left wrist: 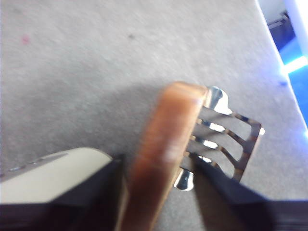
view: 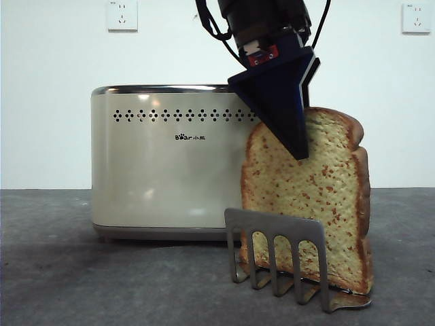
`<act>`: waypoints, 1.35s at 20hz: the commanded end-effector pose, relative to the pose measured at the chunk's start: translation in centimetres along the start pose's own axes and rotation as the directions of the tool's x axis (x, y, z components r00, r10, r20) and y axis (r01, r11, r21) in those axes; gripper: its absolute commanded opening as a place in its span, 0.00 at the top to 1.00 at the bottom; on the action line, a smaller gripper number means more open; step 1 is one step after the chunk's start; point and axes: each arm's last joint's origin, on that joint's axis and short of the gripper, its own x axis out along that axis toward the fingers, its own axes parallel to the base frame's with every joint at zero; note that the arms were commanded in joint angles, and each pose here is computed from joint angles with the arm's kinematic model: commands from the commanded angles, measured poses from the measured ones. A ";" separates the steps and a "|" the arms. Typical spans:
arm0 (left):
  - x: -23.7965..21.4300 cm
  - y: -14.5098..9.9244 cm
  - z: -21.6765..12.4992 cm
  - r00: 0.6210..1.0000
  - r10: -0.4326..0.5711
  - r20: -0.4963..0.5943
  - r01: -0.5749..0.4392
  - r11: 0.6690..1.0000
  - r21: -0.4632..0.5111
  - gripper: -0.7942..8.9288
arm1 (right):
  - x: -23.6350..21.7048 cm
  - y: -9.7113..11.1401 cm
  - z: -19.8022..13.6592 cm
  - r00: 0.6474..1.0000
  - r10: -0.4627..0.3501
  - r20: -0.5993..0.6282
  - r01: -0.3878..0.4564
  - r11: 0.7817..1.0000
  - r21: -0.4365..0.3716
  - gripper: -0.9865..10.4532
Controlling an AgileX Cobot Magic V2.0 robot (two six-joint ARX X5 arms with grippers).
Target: Pick up a slice of bread from the rack,put the bread on the toaster,press the button
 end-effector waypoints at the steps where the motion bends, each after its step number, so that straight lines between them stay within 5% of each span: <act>1: 0.5 0.0 -0.1 1.000 -0.004 -0.003 0.004 1.000 0.022 0.91 | -0.1 0.1 0.1 1.000 0.003 0.010 -0.003 1.000 -0.017 0.92; 9: -1.7 -0.2 0.0 0.999 0.035 0.027 -0.036 0.999 0.025 0.93 | -0.1 0.1 0.1 1.000 0.002 0.009 -0.001 0.999 -0.033 0.92; 18: -12.4 -4.3 0.8 0.958 0.242 0.154 -0.246 0.969 0.004 0.93 | -0.1 0.0 0.1 1.000 -0.016 0.007 0.016 0.999 -0.038 0.92; 27: -18.1 -7.6 -2.5 0.915 0.393 -0.092 -0.395 0.919 -0.008 0.93 | -0.1 0.0 -0.1 1.000 -0.015 -0.013 0.015 1.000 -0.014 0.92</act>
